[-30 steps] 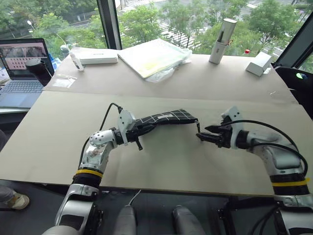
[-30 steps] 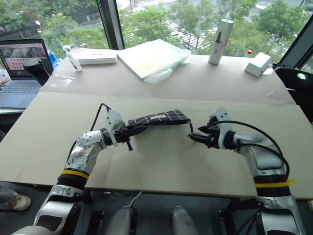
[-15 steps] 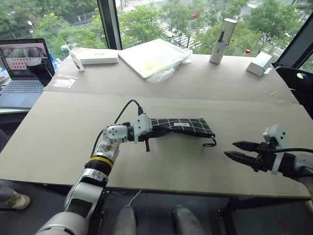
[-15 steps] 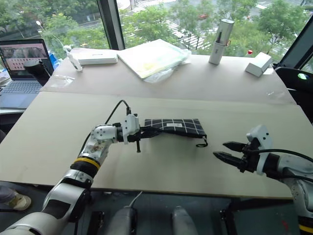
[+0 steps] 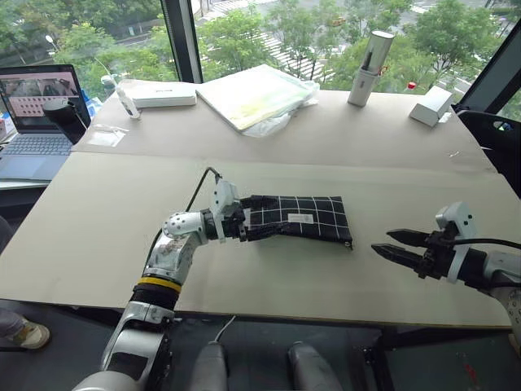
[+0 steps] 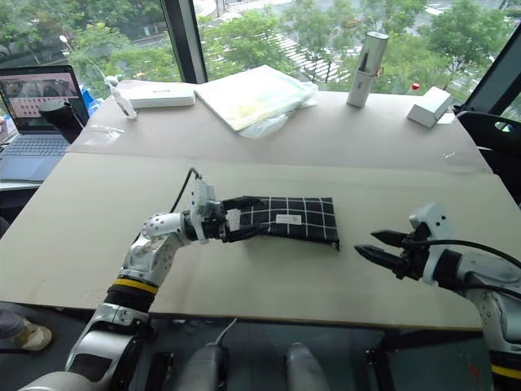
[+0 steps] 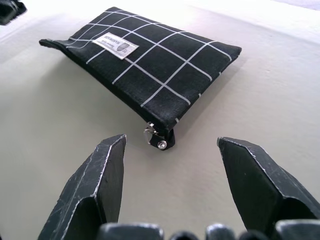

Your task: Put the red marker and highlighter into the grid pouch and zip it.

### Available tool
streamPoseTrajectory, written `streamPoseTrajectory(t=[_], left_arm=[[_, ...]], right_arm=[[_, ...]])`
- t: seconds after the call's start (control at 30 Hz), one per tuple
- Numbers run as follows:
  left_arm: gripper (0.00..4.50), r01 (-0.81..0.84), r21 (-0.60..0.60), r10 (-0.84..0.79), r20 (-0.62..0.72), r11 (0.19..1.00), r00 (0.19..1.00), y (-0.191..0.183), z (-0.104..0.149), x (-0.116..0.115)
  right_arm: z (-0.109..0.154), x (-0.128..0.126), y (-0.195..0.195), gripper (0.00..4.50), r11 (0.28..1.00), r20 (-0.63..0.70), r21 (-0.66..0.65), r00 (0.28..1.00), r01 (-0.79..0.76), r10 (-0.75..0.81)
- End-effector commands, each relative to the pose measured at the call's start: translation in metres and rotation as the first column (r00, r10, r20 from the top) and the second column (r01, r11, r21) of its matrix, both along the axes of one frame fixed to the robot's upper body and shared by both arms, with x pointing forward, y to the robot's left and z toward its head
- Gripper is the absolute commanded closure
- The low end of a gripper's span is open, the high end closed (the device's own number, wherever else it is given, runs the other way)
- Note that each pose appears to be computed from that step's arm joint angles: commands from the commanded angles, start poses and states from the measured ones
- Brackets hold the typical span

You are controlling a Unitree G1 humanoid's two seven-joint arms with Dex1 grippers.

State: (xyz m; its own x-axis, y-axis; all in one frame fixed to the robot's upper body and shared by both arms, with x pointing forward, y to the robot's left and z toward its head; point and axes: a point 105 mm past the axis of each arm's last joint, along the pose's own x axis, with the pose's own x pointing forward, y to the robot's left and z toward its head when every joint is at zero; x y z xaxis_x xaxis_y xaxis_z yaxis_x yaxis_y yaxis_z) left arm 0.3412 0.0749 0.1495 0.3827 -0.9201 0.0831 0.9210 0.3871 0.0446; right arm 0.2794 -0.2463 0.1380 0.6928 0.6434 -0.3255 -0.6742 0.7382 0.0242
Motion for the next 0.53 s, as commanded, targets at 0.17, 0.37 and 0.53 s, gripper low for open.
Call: streamPoseTrajectory(t=[0.17,0.37,0.53], left_arm=[[0.86,-0.276,-0.058,0.264,-0.162,0.959,0.951,0.068,0.014,-0.009],[0.86,-0.444,-0.040,0.426,-0.210,0.895,0.880,0.114,0.004,-0.020],[0.86,-0.515,-0.023,0.496,-0.235,0.857,0.836,0.131,-0.009,-0.025]], right_arm=[[0.018,0.021,-0.019,1.23,0.997,0.087,0.040,0.994,0.070,-0.073],[0.016,0.032,-0.030,1.23,0.991,0.090,0.065,0.988,0.117,-0.123],[0.005,0.044,-0.037,1.23,0.982,0.080,0.076,0.980,0.174,-0.180]])
